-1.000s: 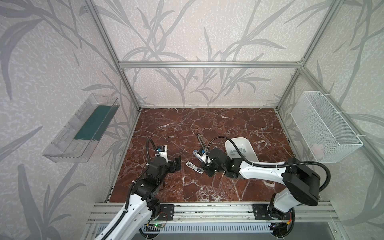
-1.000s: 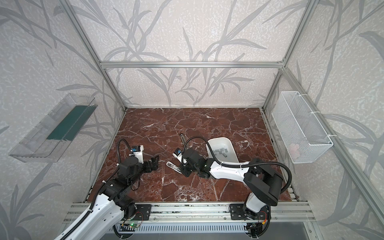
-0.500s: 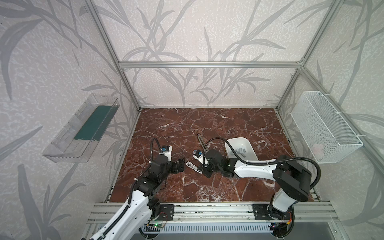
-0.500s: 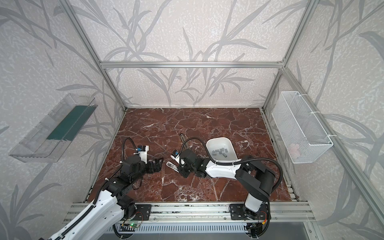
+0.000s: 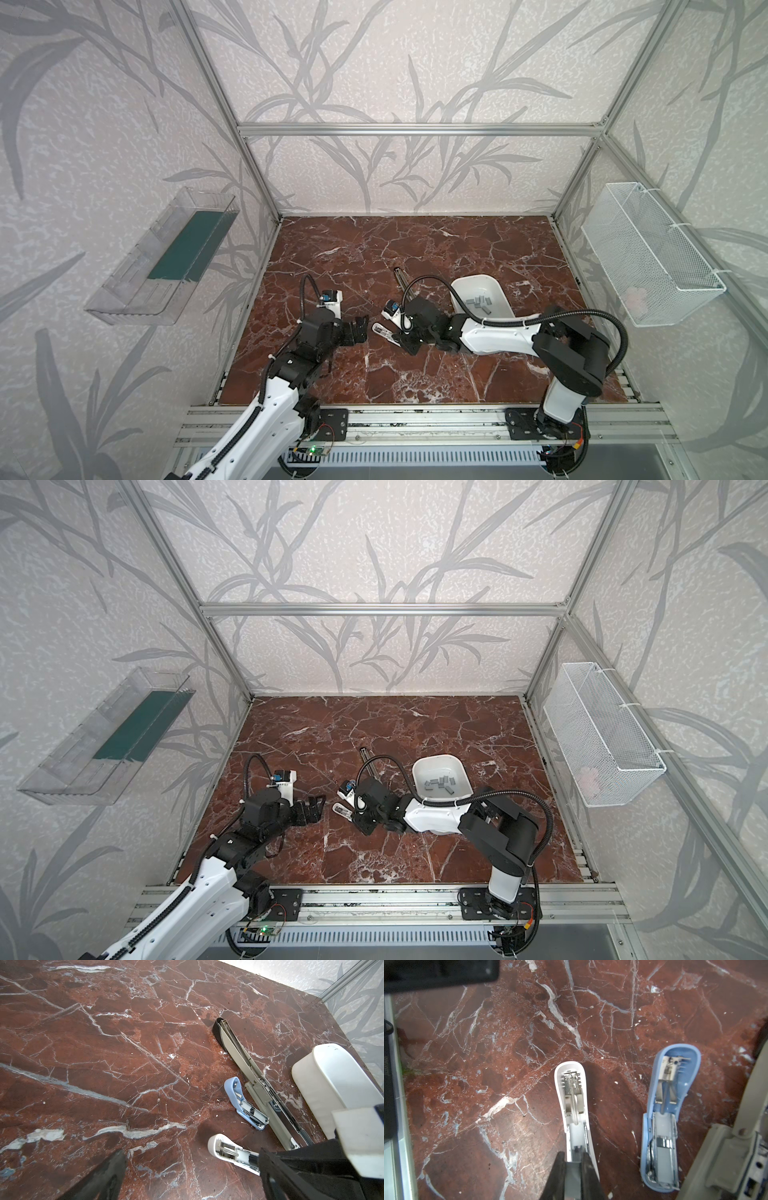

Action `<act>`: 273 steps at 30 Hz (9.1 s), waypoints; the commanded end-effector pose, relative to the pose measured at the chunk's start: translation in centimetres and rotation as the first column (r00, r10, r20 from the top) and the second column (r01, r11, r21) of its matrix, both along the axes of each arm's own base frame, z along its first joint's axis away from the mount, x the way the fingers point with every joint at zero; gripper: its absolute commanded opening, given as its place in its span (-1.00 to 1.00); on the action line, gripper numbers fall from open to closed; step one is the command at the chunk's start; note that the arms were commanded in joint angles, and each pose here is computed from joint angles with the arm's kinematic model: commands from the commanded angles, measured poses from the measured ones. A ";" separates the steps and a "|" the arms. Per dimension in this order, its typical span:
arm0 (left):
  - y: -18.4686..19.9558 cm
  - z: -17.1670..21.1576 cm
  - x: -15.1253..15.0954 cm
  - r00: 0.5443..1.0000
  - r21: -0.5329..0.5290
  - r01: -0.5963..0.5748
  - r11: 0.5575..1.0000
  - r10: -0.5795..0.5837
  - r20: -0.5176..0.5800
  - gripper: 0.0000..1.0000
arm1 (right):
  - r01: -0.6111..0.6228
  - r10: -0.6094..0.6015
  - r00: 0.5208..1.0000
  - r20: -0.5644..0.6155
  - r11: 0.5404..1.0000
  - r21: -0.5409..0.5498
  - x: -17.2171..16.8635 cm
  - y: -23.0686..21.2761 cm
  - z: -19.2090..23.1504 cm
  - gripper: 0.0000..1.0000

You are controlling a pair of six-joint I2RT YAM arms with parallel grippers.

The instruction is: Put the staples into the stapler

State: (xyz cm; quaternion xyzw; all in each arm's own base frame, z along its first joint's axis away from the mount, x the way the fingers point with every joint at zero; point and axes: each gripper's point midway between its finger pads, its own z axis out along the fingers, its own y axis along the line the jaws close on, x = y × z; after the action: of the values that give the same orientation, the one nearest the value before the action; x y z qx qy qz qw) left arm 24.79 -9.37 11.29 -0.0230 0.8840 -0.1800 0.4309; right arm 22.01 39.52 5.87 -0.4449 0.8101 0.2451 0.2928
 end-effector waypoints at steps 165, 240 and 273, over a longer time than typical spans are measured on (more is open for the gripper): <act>0.6 2.2 0.1 0.996 -0.045 -0.030 0.999 0.034 0.087 0.98 | 0.102 -0.102 0.995 -0.002 0.992 -0.071 -0.7 -1.6 -0.3 -0.43; 2.8 5.1 0.3 0.950 -0.258 -0.212 0.943 0.260 0.172 0.98 | 0.168 -0.212 0.961 0.176 0.957 0.237 -1.7 -4.2 3.6 -0.08; -1.6 -1.4 0.6 0.997 -0.298 -0.074 0.952 0.068 -0.032 0.98 | 0.024 -0.047 0.984 0.174 0.991 0.135 -2.8 -2.2 -2.3 0.40</act>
State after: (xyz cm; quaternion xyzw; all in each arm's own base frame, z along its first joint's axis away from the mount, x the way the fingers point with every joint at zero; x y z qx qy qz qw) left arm 25.10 -11.02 9.83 -0.1270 0.8513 -0.2984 0.4125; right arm 18.66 37.30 2.51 -0.4378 0.7733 0.2569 0.3799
